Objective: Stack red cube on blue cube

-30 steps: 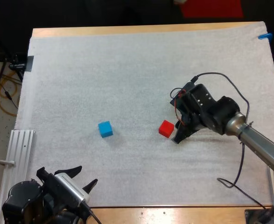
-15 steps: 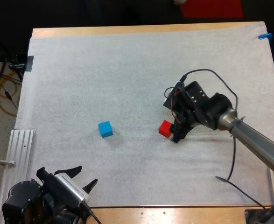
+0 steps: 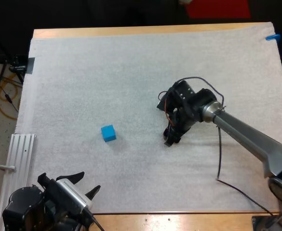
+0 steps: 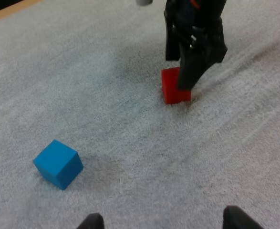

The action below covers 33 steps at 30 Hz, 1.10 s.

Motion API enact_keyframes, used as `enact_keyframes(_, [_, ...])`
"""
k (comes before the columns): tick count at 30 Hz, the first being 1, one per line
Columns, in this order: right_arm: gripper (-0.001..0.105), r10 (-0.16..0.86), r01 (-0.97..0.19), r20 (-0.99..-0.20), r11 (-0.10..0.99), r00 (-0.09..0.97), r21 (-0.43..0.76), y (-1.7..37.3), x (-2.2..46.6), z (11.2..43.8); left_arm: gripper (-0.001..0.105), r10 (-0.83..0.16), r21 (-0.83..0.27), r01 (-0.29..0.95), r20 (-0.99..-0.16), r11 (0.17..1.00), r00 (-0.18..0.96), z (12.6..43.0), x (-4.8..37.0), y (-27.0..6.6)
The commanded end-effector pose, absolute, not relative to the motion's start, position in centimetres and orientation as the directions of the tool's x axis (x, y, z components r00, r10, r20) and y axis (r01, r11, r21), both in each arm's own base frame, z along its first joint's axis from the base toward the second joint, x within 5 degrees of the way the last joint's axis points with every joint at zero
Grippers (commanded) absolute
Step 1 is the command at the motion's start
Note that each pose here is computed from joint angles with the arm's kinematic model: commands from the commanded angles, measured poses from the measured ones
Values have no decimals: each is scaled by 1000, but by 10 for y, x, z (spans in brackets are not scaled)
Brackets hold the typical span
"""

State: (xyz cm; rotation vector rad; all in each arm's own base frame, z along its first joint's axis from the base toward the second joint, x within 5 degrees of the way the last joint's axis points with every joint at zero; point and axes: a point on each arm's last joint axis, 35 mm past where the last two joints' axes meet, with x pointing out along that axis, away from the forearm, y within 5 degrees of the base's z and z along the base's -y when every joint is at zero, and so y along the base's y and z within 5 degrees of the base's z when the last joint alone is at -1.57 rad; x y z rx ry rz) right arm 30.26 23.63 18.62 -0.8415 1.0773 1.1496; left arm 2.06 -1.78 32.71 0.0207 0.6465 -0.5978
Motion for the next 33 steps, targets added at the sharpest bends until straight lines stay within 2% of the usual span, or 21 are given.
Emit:
enact_keyframes(1, [65, 288, -975, -957, 221, 30, 36, 238, 303, 183, 51, -510, -159, 528, -587, 834, 629, 327, 21, -18])
enact_keyframes(7, [63, 285, -974, -959, 221, 11, 55, 241, 306, 169, 51, -509, -161, 527, -593, 834, 624, 326, 20, -18])
enact_keyframes(10, [48, 274, -969, -962, 236, 2, 65, 241, 306, 164, 51, -509, -161, 527, -593, 834, 624, 326, 20, -18])
enact_keyframes(12, [30, 272, -967, -962, 247, 7, 63, 241, 306, 166, 51, -509, -161, 527, -593, 834, 624, 326, 20, -18])
enact_keyframes(15, [17, 272, -964, -962, 261, 29, 44, 240, 306, 180, 51, -508, -164, 526, -598, 835, 620, 325, 20, -17])
enact_keyframes(22, [17, 220, -954, -954, 265, 204, -143, 248, 302, 242, 51, -445, -138, 469, -623, 872, 644, 324, 20, -15])
enact_keyframes(25, [22, 222, -950, -942, 244, 250, -195, 263, 295, 263, 51, -433, -139, 453, -625, 881, 650, 324, 20, -15])
enact_keyframes(28, [28, 270, -948, -920, 224, 284, -227, 283, 287, 278, 51, -431, -165, 429, -625, 888, 651, 324, 20, -15])
enact_keyframes(33, [28, 337, -951, -892, 178, 302, -255, 319, 277, 289, 51, -427, -178, 414, -626, 893, 652, 324, 20, -14])
